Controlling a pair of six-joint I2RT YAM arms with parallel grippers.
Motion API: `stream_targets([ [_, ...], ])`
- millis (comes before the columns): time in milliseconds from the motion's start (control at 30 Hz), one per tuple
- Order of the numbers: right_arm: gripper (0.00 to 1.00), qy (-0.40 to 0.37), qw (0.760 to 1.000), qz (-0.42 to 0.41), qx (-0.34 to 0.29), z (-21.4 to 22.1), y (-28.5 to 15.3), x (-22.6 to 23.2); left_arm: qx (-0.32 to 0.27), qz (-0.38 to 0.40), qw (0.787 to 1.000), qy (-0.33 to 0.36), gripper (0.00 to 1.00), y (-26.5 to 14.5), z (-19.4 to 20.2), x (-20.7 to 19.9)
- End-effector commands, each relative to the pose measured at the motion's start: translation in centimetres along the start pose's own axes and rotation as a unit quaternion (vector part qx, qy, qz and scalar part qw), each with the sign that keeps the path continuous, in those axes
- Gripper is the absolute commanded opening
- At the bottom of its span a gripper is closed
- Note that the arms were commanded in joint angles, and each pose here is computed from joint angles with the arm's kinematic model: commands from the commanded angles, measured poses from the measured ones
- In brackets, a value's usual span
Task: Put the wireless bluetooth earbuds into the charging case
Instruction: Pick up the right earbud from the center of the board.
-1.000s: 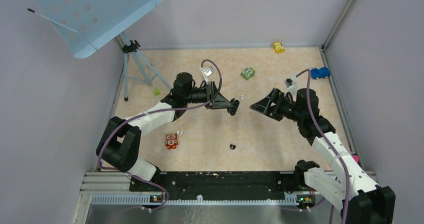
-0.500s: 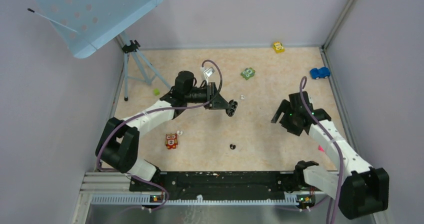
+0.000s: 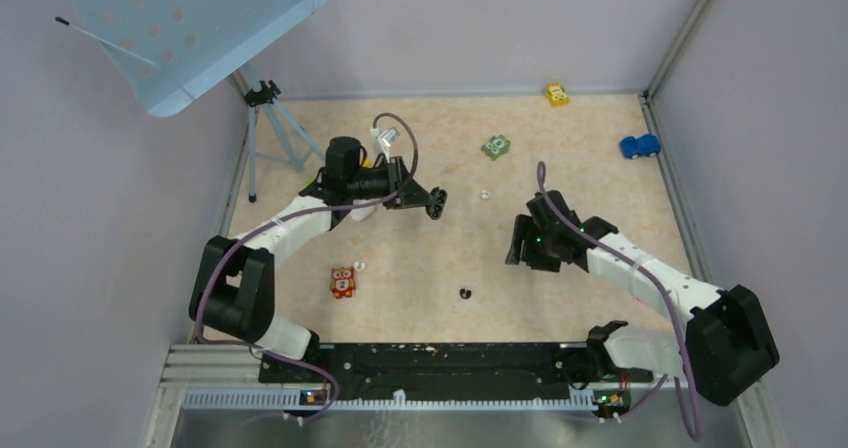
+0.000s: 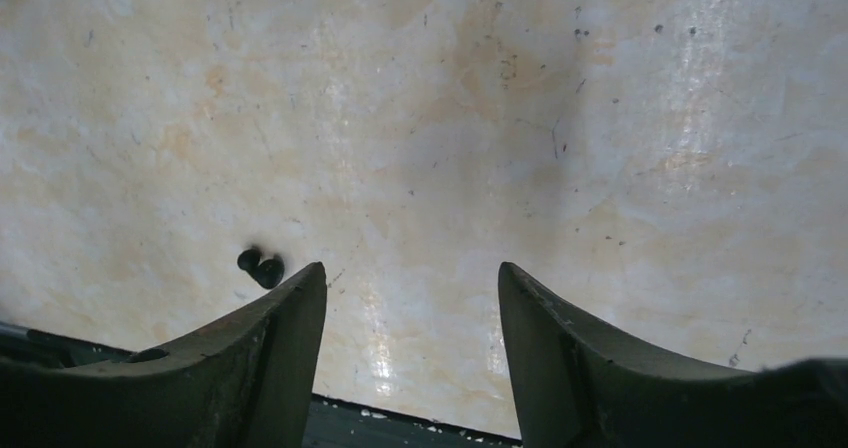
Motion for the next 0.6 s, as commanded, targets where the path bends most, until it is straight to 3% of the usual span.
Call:
stream_targets([
  [0, 0.58, 0.057, 0.993, 0.072, -0.071, -1.4, -0.6, -3.2, -0.006, 0.002, 1.000, 0.014, 0.00, -1.7, -0.9, 0.7],
  [100, 0.57, 0.161, 0.979, 0.070, -0.108, -3.3, -1.4, -9.3, -0.007, 0.007, 1.000, 0.019, 0.00, -1.8, -0.8, 0.5],
  [233, 0.57, 0.199, 0.964, 0.112, -0.135, -4.8, -2.4, -13.3, -0.003, 0.002, 1.000, 0.022, 0.00, -2.0, -0.8, 0.4],
  [400, 0.38, 0.230, 0.953, 0.161, -0.116, -4.9, -1.7, -17.5, -0.006, 0.006, 1.000, 0.025, 0.00, -2.3, -0.7, -0.2],
  [567, 0.28, 0.235, 0.954, 0.160, -0.090, -5.4, -0.1, -19.2, -0.011, 0.009, 0.999, 0.030, 0.00, -2.7, -0.6, -1.0],
])
Point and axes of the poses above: each gripper's point midway between its finger pads, its own y axis out along the fingers, its own x axis along the line the jaws close on, z = x × y, the point moved 10 cm from there along -y, back along the fingers, and after that the axes turned 14 degrees about -y, right-handed, at the moved point
